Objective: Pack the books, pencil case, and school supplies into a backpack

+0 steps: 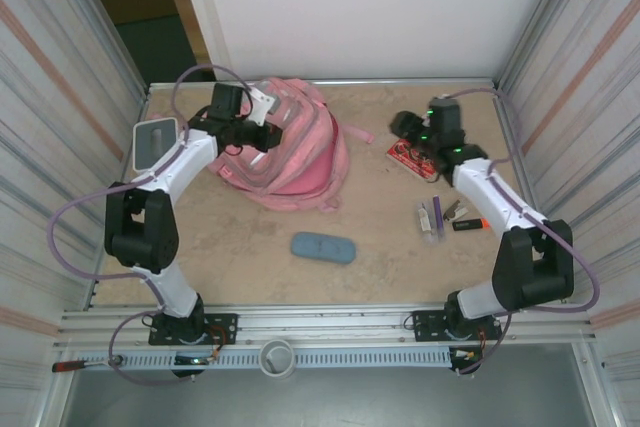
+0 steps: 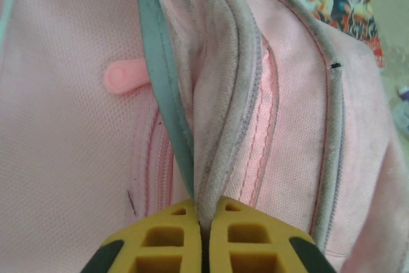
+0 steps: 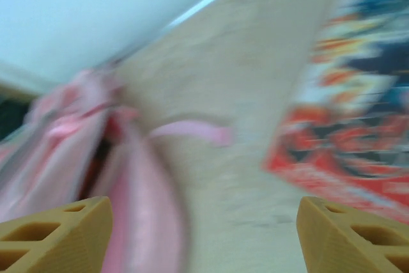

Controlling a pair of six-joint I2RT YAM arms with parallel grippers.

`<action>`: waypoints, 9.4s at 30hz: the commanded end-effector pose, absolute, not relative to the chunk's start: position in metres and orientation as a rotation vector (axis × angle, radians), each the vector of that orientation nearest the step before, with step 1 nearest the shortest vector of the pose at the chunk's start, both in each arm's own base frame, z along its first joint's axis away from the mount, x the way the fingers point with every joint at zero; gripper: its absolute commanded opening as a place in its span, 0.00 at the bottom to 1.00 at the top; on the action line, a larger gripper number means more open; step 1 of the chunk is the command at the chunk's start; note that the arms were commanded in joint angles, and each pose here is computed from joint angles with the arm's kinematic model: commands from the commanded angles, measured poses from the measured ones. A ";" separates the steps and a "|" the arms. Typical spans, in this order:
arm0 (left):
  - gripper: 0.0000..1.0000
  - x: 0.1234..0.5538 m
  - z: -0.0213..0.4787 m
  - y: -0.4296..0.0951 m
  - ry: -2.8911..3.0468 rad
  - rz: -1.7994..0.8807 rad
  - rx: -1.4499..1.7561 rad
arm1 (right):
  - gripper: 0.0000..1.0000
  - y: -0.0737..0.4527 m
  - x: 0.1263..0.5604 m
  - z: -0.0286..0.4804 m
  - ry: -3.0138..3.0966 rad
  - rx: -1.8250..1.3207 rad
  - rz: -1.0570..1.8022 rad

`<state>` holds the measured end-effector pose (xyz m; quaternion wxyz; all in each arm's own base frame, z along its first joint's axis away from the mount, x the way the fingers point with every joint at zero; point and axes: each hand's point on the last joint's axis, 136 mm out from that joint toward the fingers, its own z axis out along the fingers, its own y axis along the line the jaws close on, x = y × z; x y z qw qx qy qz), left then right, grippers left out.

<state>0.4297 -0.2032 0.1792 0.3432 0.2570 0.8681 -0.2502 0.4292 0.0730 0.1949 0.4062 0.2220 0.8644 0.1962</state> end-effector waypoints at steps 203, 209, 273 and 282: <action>0.00 0.293 0.408 -0.273 1.453 -1.805 0.479 | 0.62 0.268 0.294 0.403 1.630 -0.504 1.772; 0.05 0.311 0.372 -0.277 1.620 -1.699 0.436 | 0.17 0.260 0.309 0.394 1.695 -0.380 1.733; 0.02 0.429 0.203 -0.235 2.246 -0.311 0.733 | 0.00 0.148 0.376 0.243 2.181 0.281 1.401; 0.00 0.438 0.273 -0.208 2.086 -0.683 0.573 | 0.01 0.200 0.380 0.228 2.216 0.256 1.339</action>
